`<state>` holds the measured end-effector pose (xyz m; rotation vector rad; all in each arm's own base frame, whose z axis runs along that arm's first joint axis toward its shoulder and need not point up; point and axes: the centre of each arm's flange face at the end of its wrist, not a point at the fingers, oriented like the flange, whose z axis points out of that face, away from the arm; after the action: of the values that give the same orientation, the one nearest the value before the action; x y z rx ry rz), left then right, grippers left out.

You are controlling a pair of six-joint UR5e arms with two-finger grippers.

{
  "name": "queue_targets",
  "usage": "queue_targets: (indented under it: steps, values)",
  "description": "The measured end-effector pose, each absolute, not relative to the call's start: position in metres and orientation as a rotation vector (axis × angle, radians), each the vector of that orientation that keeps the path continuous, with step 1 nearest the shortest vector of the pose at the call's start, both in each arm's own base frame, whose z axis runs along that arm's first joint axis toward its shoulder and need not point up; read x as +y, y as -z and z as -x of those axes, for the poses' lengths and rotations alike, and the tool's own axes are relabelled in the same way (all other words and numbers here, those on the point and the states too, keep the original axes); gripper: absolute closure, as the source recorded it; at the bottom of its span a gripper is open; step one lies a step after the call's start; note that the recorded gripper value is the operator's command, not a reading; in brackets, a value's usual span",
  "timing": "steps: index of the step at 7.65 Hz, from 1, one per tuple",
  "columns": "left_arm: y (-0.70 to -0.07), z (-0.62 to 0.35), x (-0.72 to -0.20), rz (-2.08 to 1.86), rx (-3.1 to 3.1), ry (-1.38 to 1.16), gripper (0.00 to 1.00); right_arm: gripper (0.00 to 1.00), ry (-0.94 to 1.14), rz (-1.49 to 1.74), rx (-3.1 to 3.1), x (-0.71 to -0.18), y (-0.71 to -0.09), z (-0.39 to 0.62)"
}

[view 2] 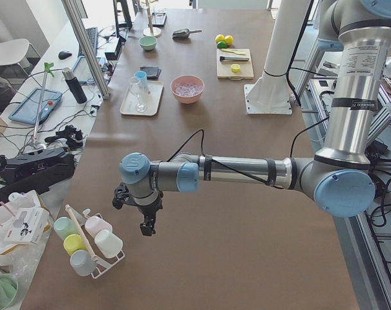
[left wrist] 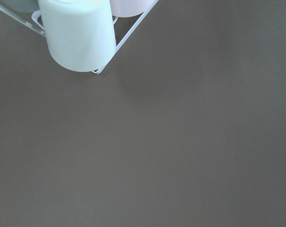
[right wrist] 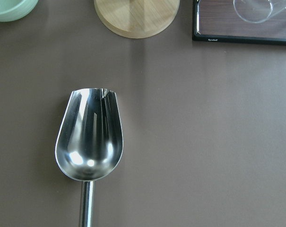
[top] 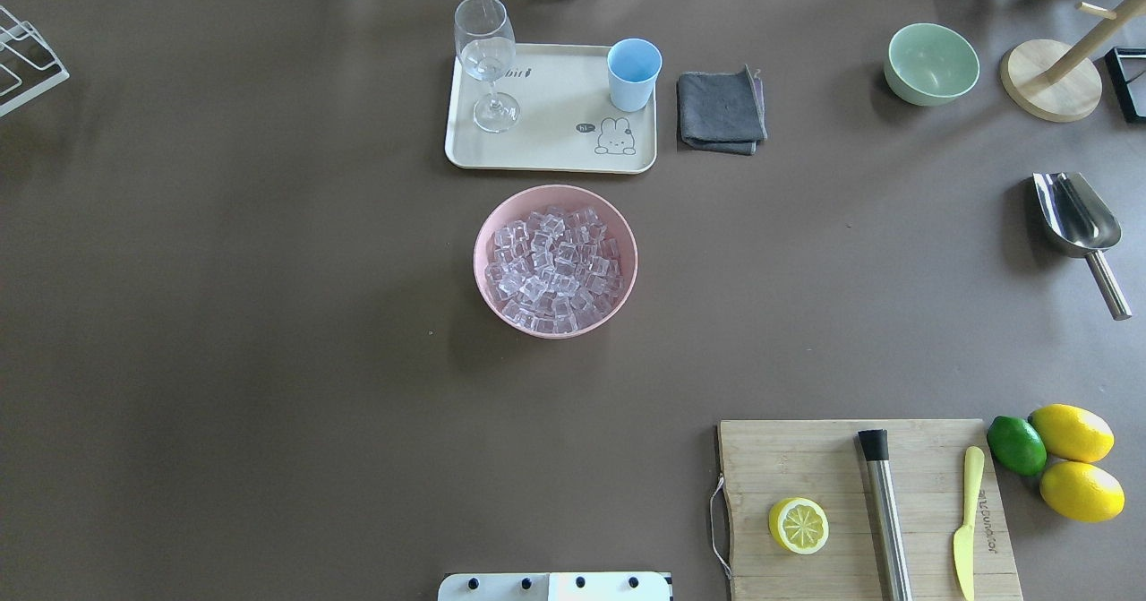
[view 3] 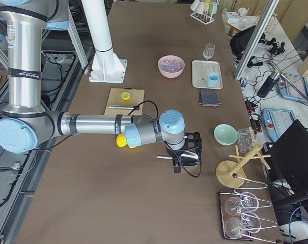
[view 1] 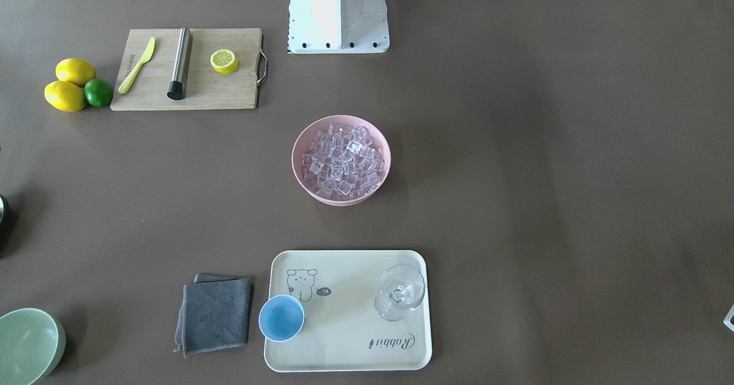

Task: Put ice in cup with scoop

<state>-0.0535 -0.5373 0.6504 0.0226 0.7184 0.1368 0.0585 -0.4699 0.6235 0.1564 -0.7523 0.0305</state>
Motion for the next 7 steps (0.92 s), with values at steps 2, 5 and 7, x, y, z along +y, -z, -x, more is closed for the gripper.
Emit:
queue_targets:
  steps: [2, 5, 7]
  values:
    - [-0.651, 0.057, -0.536, -0.022, 0.718, -0.129, 0.01, 0.0, -0.042, -0.129, -0.751, -0.464, -0.623, -0.059]
    - [-0.653, 0.064, -0.534, -0.024, 0.718, -0.117, 0.01, 0.0, -0.031, -0.138, -0.746, -0.452, -0.619, -0.06]
    - [-0.654, 0.064, -0.534, -0.023, 0.717, -0.117, 0.01, 0.0, -0.029, -0.143, -0.755, -0.44, -0.619, -0.059]
